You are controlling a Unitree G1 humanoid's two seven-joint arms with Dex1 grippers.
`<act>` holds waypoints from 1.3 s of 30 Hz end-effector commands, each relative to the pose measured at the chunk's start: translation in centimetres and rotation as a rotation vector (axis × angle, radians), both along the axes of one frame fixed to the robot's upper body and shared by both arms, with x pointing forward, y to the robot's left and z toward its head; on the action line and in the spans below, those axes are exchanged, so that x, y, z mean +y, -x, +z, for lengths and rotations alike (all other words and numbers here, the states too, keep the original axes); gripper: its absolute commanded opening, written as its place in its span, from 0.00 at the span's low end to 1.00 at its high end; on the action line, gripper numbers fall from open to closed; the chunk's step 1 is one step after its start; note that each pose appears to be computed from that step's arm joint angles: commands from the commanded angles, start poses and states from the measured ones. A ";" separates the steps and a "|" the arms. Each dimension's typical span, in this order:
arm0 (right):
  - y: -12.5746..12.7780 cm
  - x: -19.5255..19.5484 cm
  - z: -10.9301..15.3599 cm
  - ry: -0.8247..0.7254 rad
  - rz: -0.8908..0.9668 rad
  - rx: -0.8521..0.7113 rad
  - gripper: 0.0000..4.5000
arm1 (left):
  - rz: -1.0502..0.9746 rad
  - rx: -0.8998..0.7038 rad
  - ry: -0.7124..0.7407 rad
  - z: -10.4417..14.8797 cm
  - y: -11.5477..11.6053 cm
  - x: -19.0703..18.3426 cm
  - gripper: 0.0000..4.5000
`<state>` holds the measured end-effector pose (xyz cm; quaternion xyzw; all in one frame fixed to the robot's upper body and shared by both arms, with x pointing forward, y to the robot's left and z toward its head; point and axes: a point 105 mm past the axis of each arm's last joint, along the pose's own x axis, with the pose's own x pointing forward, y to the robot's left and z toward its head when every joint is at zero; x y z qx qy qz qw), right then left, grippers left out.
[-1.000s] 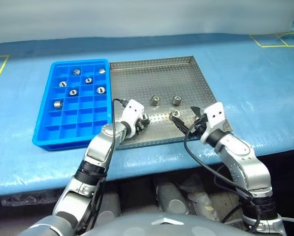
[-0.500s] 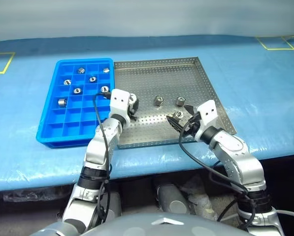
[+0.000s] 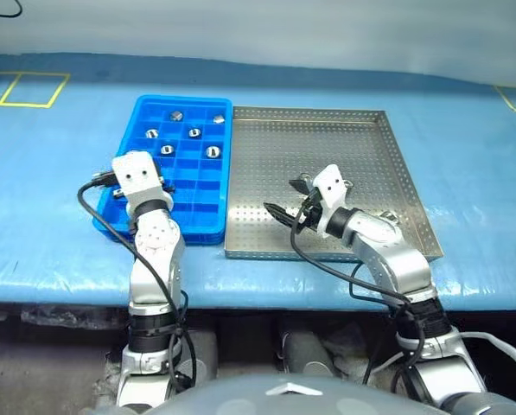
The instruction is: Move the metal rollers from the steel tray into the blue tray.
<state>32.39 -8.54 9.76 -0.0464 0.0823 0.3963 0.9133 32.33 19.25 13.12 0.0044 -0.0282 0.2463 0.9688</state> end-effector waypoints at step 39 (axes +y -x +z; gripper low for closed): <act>-0.3 0.6 1.0 -0.012 0.032 -0.051 1.00 | -0.081 0.208 0.157 -3.9 1.3 -1.7 0.81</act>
